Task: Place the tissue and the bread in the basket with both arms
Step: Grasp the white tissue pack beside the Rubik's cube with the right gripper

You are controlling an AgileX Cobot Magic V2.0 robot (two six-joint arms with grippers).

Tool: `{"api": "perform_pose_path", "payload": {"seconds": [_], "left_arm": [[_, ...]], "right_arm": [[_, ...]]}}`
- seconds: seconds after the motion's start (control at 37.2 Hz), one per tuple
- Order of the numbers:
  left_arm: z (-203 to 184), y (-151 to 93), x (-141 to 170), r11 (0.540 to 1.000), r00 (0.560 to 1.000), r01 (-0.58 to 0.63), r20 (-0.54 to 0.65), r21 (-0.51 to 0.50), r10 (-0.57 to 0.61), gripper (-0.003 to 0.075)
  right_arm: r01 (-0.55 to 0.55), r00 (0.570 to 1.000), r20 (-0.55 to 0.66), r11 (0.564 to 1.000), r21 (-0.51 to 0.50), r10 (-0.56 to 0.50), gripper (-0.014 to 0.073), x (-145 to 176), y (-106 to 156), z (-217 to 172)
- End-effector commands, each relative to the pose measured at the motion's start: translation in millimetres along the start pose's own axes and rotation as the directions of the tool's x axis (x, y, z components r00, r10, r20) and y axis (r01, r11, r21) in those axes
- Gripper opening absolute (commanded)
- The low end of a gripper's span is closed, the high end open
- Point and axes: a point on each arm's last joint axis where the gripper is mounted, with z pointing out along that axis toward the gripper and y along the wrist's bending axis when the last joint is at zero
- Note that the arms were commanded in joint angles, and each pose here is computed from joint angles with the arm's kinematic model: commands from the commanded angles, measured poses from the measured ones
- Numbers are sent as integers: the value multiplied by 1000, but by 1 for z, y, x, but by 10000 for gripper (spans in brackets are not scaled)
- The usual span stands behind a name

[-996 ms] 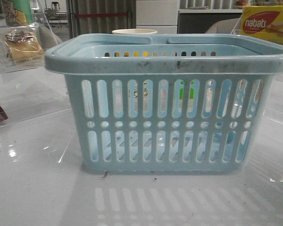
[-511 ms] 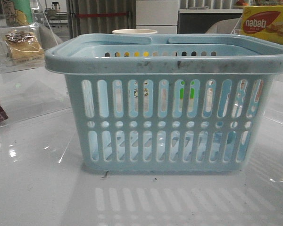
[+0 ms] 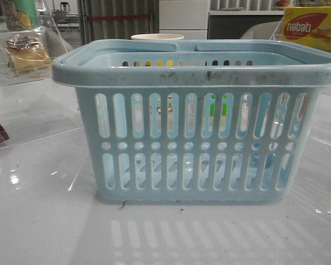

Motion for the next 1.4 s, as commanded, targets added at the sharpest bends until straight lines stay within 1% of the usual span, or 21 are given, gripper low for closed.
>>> {"api": "perform_pose_path", "payload": {"seconds": [0.0, 0.24, 0.46, 0.51, 0.54, 0.59, 0.75, 0.83, 0.94, 1.05, 1.16, 1.24, 1.29, 1.37], "left_arm": [[-2, 2, -15, 1000, 995, 11, 97, -11, -10, 561], [-2, 2, -15, 1000, 995, 11, 101, -12, -10, 561], [-2, 2, -18, 1000, 992, 12, 129, -16, -10, 561], [-2, 2, -18, 1000, 991, 12, 135, -17, -10, 561], [-2, 2, -18, 1000, 991, 12, 137, -17, -10, 561], [-3, 2, -19, 1000, 990, 12, 142, -18, -9, 560], [-3, 2, -19, 1000, 990, 12, 142, -18, -9, 561], [-3, 2, -19, 1000, 990, 12, 142, -18, -9, 561], [-3, 2, -19, 1000, 990, 12, 142, -18, -9, 561], [-2, 2, -18, 1000, 990, 12, 143, -18, -10, 561], [-1, 2, -18, 1000, 990, 12, 142, -18, -10, 561], [-1, 2, -17, 1000, 990, 13, 140, -18, -10, 561], [-1, 2, -17, 1000, 990, 13, 140, -18, -10, 561], [-1, 2, -17, 1000, 990, 13, 140, -18, -10, 561]], "right_arm": [[5, 995, 97, 1000, 12, -7, 613, -32, -2, 7], [7, 998, 65, 1000, 12, -8, 613, -60, 1, 53], [9, 997, 71, 1000, 9, -10, 613, -74, 3, 86], [10, 997, 71, 1000, 8, -10, 601, -76, 4, 92], [10, 997, 73, 1000, 8, -10, 587, -77, 4, 93], [10, 997, 80, 1000, 8, -10, 532, -79, 4, 94], [9, 995, 104, 1000, 5, -9, 286, -81, 4, 93], [2, 995, 104, 1000, -1, -2, 235, -82, 5, 90], [-19, 991, 134, 999, -28, 23, 232, -86, 8, 68], [4, 978, 207, 999, -51, 7, 232, -91, 18, 27], [79, 956, 289, 992, -99, -48, 232, -91, 42, -25], [137, 924, 374, 980, -147, -73, 232, -88, 61, -67], [175, 904, 421, 965, -195, -79, 232, -83, 76, -93], [253, 874, 476, 930, -268, -100, 232, -73, 102, -123]]}}
